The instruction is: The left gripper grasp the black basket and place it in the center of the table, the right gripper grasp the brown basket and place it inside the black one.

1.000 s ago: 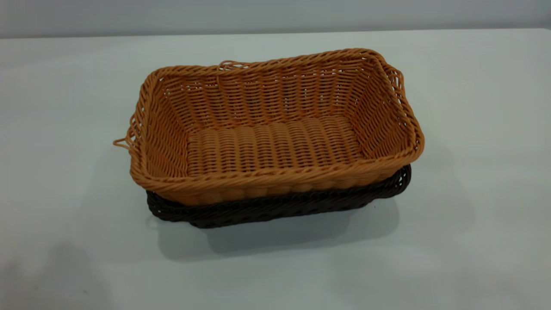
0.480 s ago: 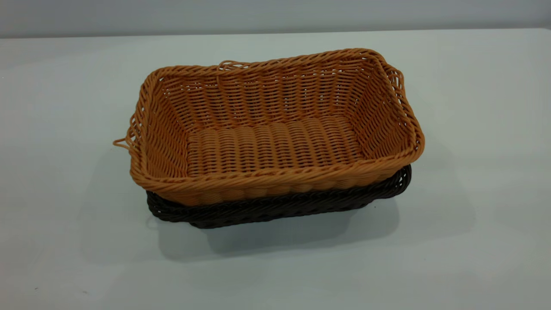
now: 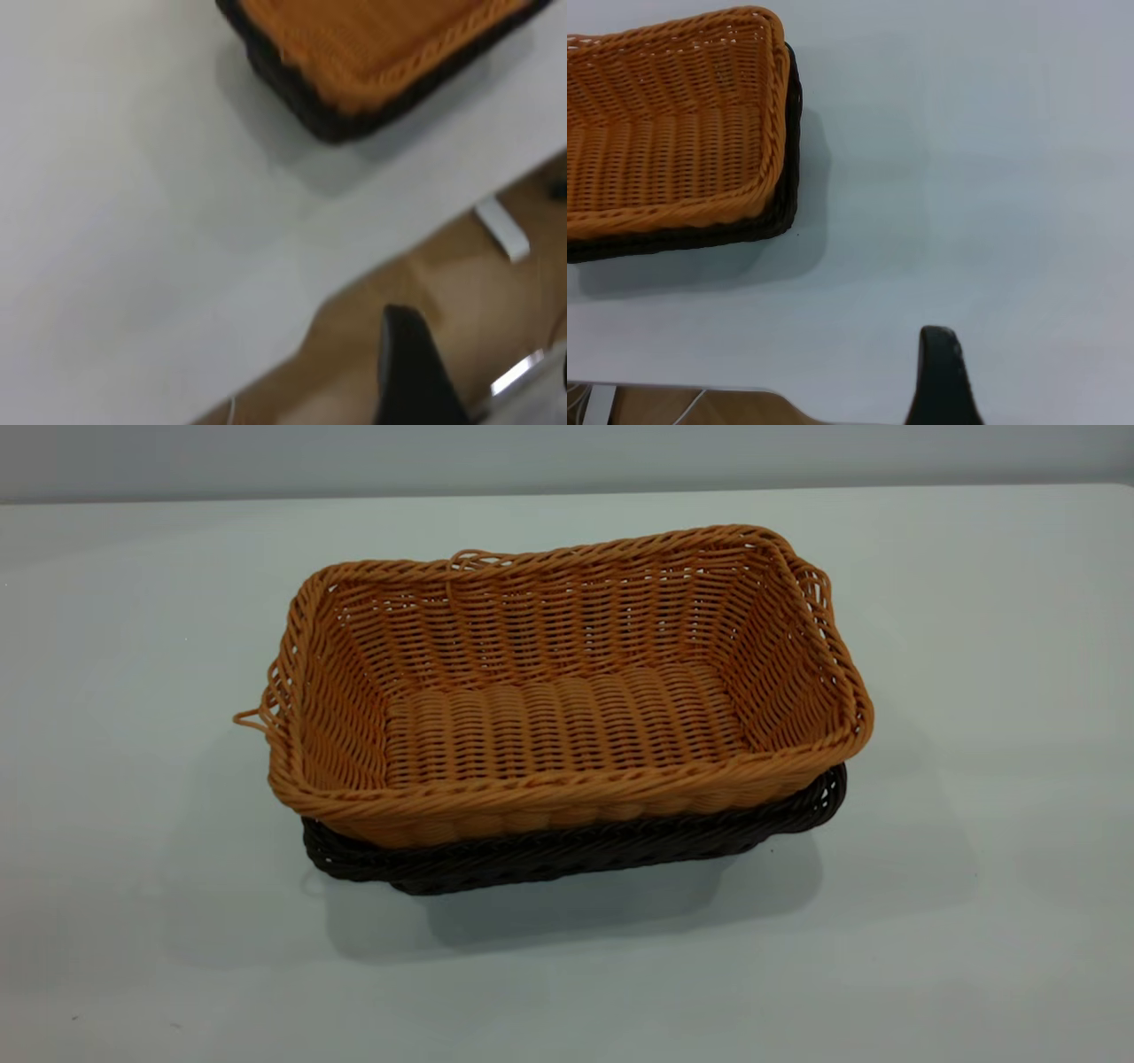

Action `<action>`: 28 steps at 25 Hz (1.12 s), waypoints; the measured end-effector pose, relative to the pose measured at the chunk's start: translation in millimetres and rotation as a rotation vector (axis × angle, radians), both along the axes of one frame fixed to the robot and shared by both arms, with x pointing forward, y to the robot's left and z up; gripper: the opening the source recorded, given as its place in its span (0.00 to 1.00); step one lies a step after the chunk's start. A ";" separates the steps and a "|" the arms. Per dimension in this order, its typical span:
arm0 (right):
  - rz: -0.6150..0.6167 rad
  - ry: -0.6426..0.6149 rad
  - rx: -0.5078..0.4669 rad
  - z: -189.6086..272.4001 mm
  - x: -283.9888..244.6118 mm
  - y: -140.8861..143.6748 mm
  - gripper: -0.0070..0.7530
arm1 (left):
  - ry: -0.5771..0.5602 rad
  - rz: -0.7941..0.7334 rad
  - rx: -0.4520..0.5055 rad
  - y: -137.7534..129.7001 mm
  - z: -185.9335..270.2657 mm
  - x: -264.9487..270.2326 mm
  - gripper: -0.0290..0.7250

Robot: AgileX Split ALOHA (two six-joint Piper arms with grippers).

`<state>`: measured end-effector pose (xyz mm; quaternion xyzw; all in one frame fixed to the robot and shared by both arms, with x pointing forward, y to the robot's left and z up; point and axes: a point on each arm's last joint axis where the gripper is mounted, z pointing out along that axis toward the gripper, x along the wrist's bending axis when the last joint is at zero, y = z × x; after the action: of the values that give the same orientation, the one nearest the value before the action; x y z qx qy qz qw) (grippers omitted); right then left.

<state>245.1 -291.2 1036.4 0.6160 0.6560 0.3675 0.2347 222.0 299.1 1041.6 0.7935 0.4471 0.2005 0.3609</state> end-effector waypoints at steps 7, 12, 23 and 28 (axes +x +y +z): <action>0.000 0.000 0.000 0.0 0.0 0.0 0.59 | -0.042 0.025 -0.018 2.6 -8.4 -1.5 0.48; 0.000 -0.003 0.001 0.0 -0.5 -0.1 0.59 | -0.048 0.029 -0.022 2.6 -8.1 -1.0 0.47; 0.010 -0.096 0.016 0.3 -14.7 -2.4 0.59 | -0.049 0.107 -0.021 1.3 -8.1 -1.0 0.47; 0.010 -0.096 0.016 0.3 -14.7 -2.4 0.59 | -0.052 0.401 -0.013 -3.8 -8.1 -0.4 0.47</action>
<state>230.5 -293.6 1036.6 0.5962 0.6440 0.4031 0.2595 221.6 295.2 1033.5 0.6807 0.5881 0.2857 0.3304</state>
